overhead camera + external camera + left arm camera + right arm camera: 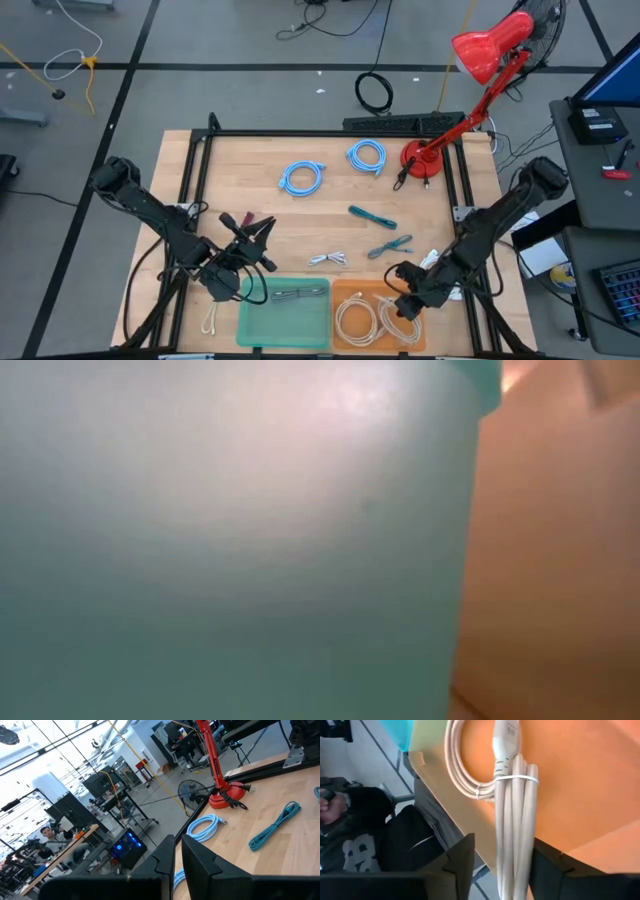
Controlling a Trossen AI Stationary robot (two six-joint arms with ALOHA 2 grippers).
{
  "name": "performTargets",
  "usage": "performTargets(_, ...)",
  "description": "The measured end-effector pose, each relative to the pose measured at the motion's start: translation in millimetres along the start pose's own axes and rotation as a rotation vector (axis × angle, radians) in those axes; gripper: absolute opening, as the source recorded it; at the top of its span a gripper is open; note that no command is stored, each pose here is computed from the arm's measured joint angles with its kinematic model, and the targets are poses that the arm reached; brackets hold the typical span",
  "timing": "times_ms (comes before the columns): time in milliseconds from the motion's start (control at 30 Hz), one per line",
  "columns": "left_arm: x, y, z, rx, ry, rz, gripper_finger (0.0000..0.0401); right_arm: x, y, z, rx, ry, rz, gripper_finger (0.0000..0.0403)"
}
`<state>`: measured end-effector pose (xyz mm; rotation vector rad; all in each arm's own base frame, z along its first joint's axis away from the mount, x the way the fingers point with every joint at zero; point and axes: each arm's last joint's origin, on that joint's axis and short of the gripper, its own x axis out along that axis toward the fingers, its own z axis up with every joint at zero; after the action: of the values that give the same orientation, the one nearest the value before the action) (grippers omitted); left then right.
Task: Pick & Place USB Port
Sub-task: Put the light brown HDMI cable into the orange bin
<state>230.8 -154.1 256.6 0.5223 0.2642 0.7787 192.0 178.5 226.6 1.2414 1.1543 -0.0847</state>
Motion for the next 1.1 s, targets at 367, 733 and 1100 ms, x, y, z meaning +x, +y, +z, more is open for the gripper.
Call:
performTargets(367, 5, 0, 0, -0.017, 0.007, -0.023, 0.0035, -37, -5, 13, -0.038, -0.12, -0.008, 0.0153)
performTargets(733, 7, -1, 0, -0.023, 0.011, -0.041, 0.0035, -50, -6, 18, -0.058, -0.209, 0.002, 0.0155)
performTargets(1100, 7, -1, -1, -0.022, 0.011, -0.04, 0.0035, 2, -10, 8, 0.063, 0.018, -0.12, 0.0045)
